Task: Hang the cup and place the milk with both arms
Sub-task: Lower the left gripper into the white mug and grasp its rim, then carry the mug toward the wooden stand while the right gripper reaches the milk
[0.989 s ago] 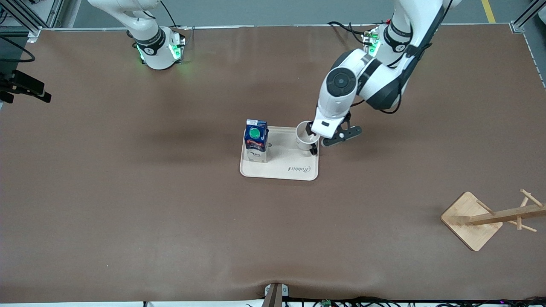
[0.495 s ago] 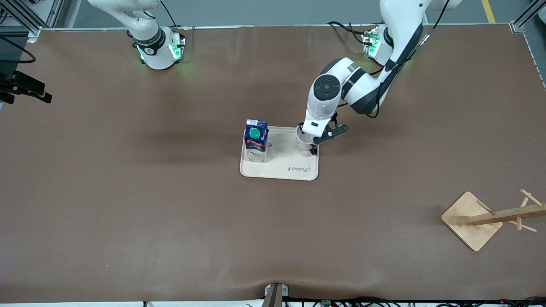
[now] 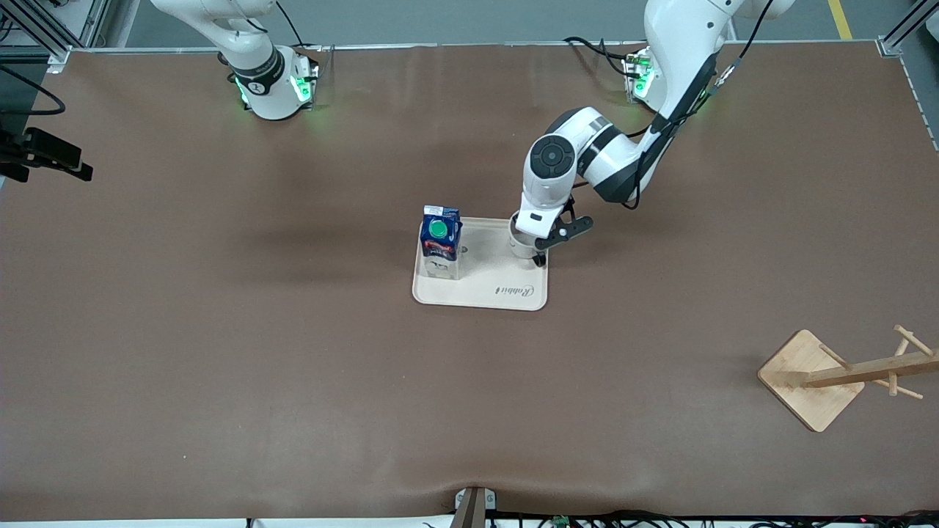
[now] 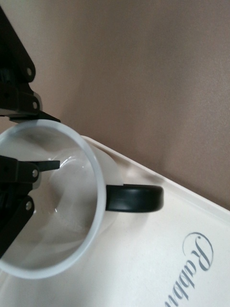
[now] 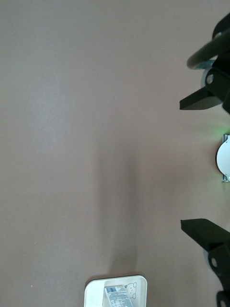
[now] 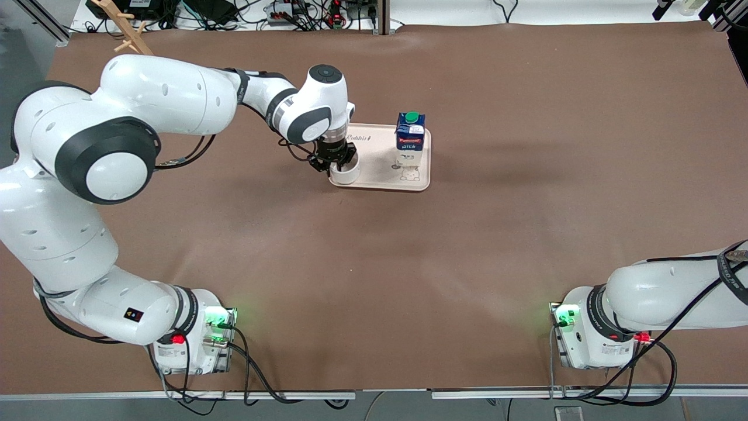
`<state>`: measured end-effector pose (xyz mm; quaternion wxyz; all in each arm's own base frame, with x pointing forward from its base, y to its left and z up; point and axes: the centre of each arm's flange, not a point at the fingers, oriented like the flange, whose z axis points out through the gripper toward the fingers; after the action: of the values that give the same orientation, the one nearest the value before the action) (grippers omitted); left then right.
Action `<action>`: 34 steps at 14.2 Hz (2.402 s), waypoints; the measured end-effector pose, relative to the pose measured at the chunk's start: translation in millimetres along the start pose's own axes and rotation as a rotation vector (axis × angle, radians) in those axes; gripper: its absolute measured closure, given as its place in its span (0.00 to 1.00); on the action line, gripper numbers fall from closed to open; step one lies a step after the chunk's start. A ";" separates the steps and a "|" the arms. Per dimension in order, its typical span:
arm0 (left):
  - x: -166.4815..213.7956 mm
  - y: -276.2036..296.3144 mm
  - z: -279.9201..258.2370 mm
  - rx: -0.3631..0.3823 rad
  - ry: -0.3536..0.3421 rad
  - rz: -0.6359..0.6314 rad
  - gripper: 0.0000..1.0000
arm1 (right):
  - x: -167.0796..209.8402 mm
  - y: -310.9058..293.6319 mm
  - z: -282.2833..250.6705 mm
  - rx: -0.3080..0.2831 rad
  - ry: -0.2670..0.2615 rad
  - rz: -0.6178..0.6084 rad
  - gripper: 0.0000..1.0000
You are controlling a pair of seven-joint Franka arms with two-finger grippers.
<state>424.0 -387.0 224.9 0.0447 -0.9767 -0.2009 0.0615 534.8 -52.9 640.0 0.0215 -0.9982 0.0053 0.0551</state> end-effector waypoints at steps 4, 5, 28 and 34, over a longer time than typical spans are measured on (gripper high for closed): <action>4.8 6.9 -10.3 -0.024 0.012 -0.001 0.93 | 18.1 -8.1 23.5 -0.001 -0.035 -0.020 0.00; 6.2 8.2 -12.7 -0.029 0.015 -0.001 0.93 | 25.6 -11.0 35.0 -0.001 -0.056 -0.025 0.00; 281.7 -267.6 -256.2 -0.012 0.144 0.356 0.93 | 43.9 -378.1 202.7 0.148 -0.172 0.084 0.00; 322.1 -363.5 -265.3 -0.003 0.135 0.501 0.93 | 30.6 -442.9 266.6 0.180 -0.109 0.144 0.00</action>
<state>613.7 57.3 494.9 0.0401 -0.9979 0.0507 0.0048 541.7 401.0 390.7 0.1075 -0.9848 0.0807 0.1102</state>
